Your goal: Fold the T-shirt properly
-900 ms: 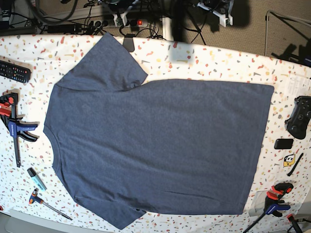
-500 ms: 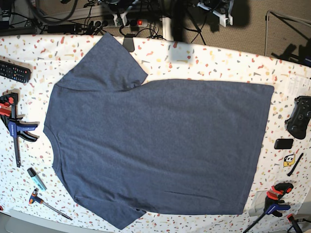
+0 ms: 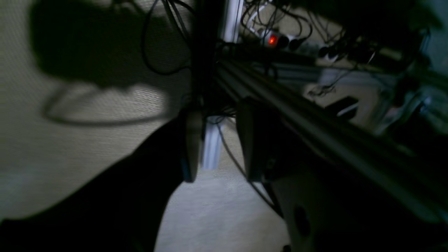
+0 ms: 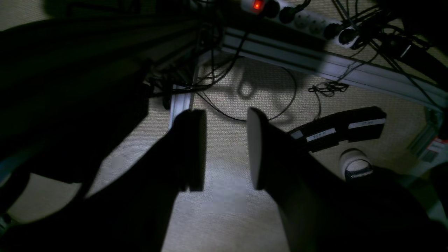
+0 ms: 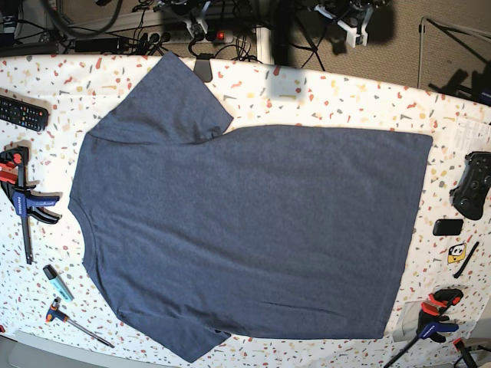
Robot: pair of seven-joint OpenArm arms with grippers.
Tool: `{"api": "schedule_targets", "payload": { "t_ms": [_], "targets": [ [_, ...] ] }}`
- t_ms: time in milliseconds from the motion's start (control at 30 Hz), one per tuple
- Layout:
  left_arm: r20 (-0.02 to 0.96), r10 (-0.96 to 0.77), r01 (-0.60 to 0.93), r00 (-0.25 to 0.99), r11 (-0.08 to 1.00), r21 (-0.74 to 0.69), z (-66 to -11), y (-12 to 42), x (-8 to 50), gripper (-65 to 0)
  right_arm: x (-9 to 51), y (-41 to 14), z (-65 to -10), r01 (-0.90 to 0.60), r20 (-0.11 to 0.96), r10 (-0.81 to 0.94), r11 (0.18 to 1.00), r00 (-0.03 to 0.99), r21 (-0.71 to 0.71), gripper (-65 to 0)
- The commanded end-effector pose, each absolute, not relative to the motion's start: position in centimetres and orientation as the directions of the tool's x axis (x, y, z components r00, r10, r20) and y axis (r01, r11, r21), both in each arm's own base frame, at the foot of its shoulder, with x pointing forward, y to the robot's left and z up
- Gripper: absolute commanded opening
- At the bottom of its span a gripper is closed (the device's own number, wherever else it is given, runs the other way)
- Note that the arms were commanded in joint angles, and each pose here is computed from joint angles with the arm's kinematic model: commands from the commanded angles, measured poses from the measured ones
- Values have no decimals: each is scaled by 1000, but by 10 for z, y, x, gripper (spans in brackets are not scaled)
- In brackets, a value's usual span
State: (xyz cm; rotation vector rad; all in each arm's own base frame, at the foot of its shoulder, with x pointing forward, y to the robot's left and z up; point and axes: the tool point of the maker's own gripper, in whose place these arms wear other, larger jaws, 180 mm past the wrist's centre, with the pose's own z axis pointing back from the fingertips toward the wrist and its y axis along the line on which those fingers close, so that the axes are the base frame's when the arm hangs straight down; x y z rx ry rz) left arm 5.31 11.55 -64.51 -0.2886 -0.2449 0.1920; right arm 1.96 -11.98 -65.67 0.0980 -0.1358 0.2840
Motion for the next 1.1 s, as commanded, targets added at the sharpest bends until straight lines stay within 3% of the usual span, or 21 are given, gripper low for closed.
{"api": "schedule_targets", "payload": {
  "t_ms": [0,333,533,900,1067],
  "targets": [
    [215,222,-151,951,940,-305,-644,118,49,-446,18,-123,-656,-288,144,275,954,951,81,-446],
    [282,201,-112,938,947,-300,-626,138,30,-446,-2,-171,-651,-300,115,295,953,949,34,-446],
    [354,181,-86,917,960,-268,-597,162,18,-446,-23,-170,-626,-291,180,264,945,948,147,-446],
    [515,-39,93,856,993,-78,-508,200,21,-450,-55,-164,-520,-435,309,358,870,881,231,-446],
    [587,-139,172,797,985,0,-463,205,37,-450,-43,-166,-465,-534,377,441,823,815,193,-446]
  ]
}}
